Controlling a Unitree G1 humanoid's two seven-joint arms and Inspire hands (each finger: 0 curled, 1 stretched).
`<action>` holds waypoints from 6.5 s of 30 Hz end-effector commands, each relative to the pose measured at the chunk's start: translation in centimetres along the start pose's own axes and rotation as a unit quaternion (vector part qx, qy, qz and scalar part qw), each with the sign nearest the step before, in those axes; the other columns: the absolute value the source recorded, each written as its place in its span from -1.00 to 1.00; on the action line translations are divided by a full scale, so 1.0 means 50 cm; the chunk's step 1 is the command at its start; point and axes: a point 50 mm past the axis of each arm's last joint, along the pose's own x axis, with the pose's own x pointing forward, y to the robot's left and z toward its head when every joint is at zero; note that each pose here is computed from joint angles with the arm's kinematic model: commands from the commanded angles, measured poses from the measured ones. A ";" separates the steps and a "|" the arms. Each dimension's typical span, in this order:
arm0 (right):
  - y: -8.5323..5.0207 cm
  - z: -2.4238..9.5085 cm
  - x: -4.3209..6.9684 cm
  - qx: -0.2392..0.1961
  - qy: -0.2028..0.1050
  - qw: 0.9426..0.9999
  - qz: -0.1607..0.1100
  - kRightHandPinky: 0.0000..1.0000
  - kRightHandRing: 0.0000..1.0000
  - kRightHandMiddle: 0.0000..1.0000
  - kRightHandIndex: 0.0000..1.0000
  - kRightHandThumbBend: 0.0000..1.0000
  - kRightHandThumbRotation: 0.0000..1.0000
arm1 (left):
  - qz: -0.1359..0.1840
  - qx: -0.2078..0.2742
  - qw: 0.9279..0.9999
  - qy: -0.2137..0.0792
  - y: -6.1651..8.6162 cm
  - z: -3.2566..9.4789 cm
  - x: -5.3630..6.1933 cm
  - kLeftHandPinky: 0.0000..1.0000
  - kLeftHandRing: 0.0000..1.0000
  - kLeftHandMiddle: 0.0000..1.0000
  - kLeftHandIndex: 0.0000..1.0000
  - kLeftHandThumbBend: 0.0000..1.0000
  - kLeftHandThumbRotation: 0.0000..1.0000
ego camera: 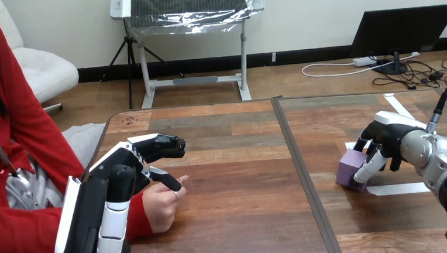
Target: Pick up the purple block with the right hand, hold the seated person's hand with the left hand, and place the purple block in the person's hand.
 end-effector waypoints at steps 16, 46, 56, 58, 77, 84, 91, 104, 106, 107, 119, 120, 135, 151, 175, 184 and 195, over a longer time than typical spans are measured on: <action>-0.026 0.025 -0.001 0.037 -0.023 0.998 -0.050 -0.18 -0.08 0.05 0.10 0.47 -1.00 | 0.003 0.009 0.999 -0.037 0.005 0.013 0.018 -0.17 0.34 0.34 0.22 0.22 1.00; -0.014 0.033 0.001 0.023 -0.037 0.997 -0.059 -0.22 -0.11 0.03 0.07 0.50 -1.00 | 0.028 0.042 0.998 -0.032 0.011 0.023 0.009 -0.15 0.33 0.31 0.20 0.21 1.00; -0.014 0.037 0.000 0.033 -0.047 0.996 -0.068 -0.17 -0.06 0.05 0.05 0.52 -1.00 | 0.054 0.104 0.992 -0.048 0.027 0.036 0.010 -0.01 0.31 0.28 0.20 0.06 0.95; -0.014 0.037 0.000 0.031 -0.049 0.996 -0.070 -0.16 -0.05 0.06 0.05 0.52 -1.00 | 0.062 0.112 0.991 -0.049 0.029 0.038 0.011 0.00 0.30 0.27 0.20 0.08 0.93; -0.026 0.036 -0.004 0.058 -0.075 0.991 -0.092 -0.19 -0.09 0.01 0.06 0.51 -1.00 | 0.026 0.309 0.951 -0.018 0.075 0.062 0.013 0.26 0.47 0.47 0.41 0.76 0.22; -0.029 0.035 -0.006 0.076 -0.087 0.988 -0.099 -0.24 -0.13 -0.03 0.05 0.49 -1.00 | -0.001 0.376 0.926 0.014 0.089 0.068 0.019 0.28 0.53 0.58 0.51 0.95 -0.17; -0.033 0.034 -0.008 0.085 -0.096 0.986 -0.109 -0.27 -0.17 -0.05 0.04 0.48 -1.00 | -0.023 0.442 0.896 0.033 0.097 0.067 0.027 0.24 0.53 0.62 0.57 0.99 -0.29; -0.044 0.033 -0.012 0.101 -0.115 0.980 -0.124 -0.28 -0.19 -0.06 0.04 0.47 -1.00 | -0.065 0.508 0.858 0.037 0.107 0.054 0.046 0.21 0.46 0.56 0.54 1.00 -0.39; -0.046 0.033 -0.013 0.101 -0.117 0.980 -0.125 -0.28 -0.19 -0.06 0.05 0.46 -1.00 | -0.068 0.511 0.856 0.038 0.108 0.052 0.047 0.22 0.46 0.54 0.52 1.00 -0.41; -0.047 0.033 -0.013 0.102 -0.118 0.980 -0.126 -0.28 -0.19 -0.06 0.05 0.46 -1.00 | -0.072 0.514 0.854 0.039 0.109 0.051 0.050 0.23 0.46 0.54 0.52 1.00 -0.41; -0.055 0.029 -0.021 0.121 -0.152 0.970 -0.146 -0.28 -0.18 -0.05 0.03 0.48 -1.00 | -0.092 0.523 0.846 0.060 0.111 0.033 0.066 0.25 0.44 0.52 0.49 1.00 -0.43; -0.056 0.029 -0.022 0.123 -0.156 0.969 -0.148 -0.28 -0.18 -0.06 0.03 0.49 -1.00 | -0.093 0.523 0.845 0.061 0.110 0.031 0.068 0.25 0.44 0.52 0.49 1.00 -0.43; -0.065 0.024 -0.035 0.146 -0.199 0.952 -0.180 -0.31 -0.22 -0.11 0.00 0.53 -1.00 | -0.113 0.533 0.834 0.082 0.109 0.006 0.089 0.30 0.47 0.53 0.49 1.00 -0.46; -0.073 0.017 -0.055 0.167 -0.251 0.930 -0.210 -0.33 -0.25 -0.13 -0.01 0.53 -1.00 | -0.148 0.546 0.816 0.116 0.112 -0.034 0.115 0.39 0.51 0.57 0.51 1.00 -0.37; -0.074 0.001 -0.088 0.164 -0.305 0.904 -0.250 -0.38 -0.29 -0.17 -0.04 0.57 -1.00 | -0.186 0.554 0.797 0.155 0.117 -0.069 0.144 0.45 0.53 0.57 0.53 1.00 -0.43; -0.071 -0.005 -0.107 0.181 -0.340 0.884 -0.263 -0.43 -0.34 -0.21 -0.09 0.60 -1.00 | -0.196 0.562 0.786 0.168 0.120 -0.075 0.152 0.45 0.52 0.56 0.52 1.00 -0.54; -0.068 -0.012 -0.122 0.188 -0.361 0.873 -0.268 -0.44 -0.35 -0.23 -0.10 0.57 -1.00 | -0.204 0.576 0.770 0.185 0.127 -0.087 0.159 0.46 0.52 0.55 0.51 1.00 -0.65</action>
